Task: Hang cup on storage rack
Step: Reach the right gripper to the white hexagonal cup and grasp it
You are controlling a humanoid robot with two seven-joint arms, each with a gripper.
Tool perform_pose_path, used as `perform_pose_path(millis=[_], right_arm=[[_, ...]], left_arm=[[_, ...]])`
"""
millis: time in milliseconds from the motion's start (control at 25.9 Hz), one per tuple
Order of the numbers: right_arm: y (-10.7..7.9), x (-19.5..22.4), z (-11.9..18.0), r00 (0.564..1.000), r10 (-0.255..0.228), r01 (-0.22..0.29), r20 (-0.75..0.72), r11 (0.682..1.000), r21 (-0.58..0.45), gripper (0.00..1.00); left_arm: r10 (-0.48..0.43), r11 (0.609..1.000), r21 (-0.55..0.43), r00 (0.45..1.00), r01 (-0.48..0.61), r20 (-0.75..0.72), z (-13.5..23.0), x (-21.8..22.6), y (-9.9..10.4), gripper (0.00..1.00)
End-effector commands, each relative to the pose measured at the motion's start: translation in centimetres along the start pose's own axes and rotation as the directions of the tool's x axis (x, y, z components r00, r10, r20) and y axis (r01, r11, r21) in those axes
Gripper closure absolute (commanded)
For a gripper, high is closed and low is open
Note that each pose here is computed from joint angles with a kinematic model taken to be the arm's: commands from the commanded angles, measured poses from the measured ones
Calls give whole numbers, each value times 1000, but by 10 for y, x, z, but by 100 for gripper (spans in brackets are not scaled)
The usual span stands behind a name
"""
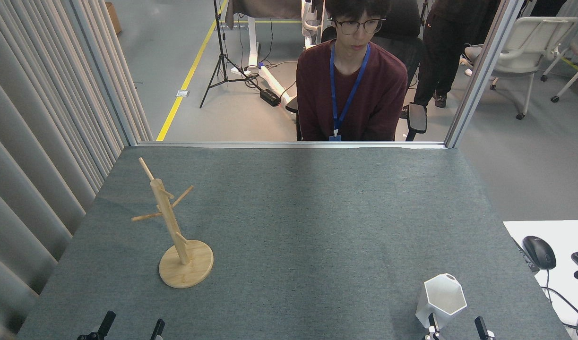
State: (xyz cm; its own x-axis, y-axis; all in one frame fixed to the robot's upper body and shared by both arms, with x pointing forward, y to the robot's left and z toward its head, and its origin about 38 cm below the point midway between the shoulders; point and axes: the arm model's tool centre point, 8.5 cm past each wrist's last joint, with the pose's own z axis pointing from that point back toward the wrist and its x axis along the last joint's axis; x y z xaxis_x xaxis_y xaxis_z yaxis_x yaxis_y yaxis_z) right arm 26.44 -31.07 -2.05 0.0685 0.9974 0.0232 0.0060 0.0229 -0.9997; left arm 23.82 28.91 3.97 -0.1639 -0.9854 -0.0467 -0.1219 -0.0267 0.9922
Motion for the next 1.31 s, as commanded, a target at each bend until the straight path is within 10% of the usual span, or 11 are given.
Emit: perform_pose_path(millis=[0,773,927,1275], right_arm=[[0,-4,-9,1000,10,-10,5,1000,-4,1],[9,10,-50,999,-1,1,36,1000,8,2],[8,10,-51,999,14,-14,39,1000,0,52],[-56,55,-67,987,44,-11,157,978,-207,53]], left_arm=[[-1,1000,-1,1000,1,-2,0,-1,0,1],[-17,1000,-3,999,17,-32,2,-6,0,1],[-18,1000,-4,999,18,-31,2,-6,0,1],[29,1000,-14,993,-28,116,-10,42,-5,1]])
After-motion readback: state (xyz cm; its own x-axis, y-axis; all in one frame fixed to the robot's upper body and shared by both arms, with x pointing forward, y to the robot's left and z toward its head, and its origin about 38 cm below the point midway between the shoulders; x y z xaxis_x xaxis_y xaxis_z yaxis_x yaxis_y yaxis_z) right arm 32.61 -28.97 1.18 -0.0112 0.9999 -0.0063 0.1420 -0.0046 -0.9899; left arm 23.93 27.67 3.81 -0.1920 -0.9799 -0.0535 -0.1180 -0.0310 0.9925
